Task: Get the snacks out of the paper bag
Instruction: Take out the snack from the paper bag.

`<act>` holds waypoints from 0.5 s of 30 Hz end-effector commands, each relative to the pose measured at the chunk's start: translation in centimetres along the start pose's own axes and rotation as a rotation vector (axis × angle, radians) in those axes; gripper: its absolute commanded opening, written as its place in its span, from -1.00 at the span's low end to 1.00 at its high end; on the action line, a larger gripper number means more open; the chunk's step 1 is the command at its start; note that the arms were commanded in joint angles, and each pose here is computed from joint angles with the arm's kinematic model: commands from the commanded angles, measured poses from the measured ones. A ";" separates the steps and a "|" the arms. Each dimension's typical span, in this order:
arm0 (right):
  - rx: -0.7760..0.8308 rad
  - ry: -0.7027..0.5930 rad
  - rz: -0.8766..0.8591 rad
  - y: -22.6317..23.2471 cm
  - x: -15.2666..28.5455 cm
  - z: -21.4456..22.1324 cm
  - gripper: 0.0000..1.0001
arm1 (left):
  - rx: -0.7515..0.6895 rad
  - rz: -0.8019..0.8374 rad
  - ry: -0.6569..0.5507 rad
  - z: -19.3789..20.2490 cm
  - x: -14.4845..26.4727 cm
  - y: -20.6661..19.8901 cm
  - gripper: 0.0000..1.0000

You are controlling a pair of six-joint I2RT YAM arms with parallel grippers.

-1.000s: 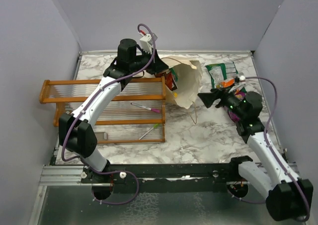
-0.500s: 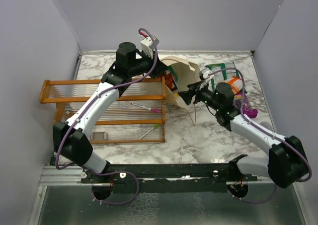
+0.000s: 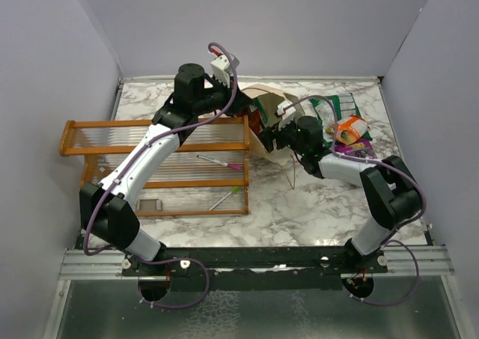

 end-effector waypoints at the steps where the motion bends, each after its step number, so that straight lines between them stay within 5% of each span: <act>1: 0.051 -0.055 0.066 -0.7 -2.4 -0.7 0.36 | -0.005 0.021 -0.025 -0.5 0.1 -0.3 -1.00; 7: 0.027 -0.052 0.099 -1.3 -4.8 0.2 0.20 | -0.003 0.027 -0.026 -0.6 0.1 -0.3 -1.00; 15: -0.047 -0.034 0.085 -1.1 -5.9 -0.3 -0.67 | 0.000 0.016 -0.033 -0.8 0.5 0.3 -1.00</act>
Point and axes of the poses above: each gripper's point midway between its finger pads, its own x axis back along the fingers, its own y axis along the line the jaws close on, z = x × y, the point moved 9 cm from there along x, back along the fingers, and after that the axes turned 9 degrees about -x, right-handed, at the moved point
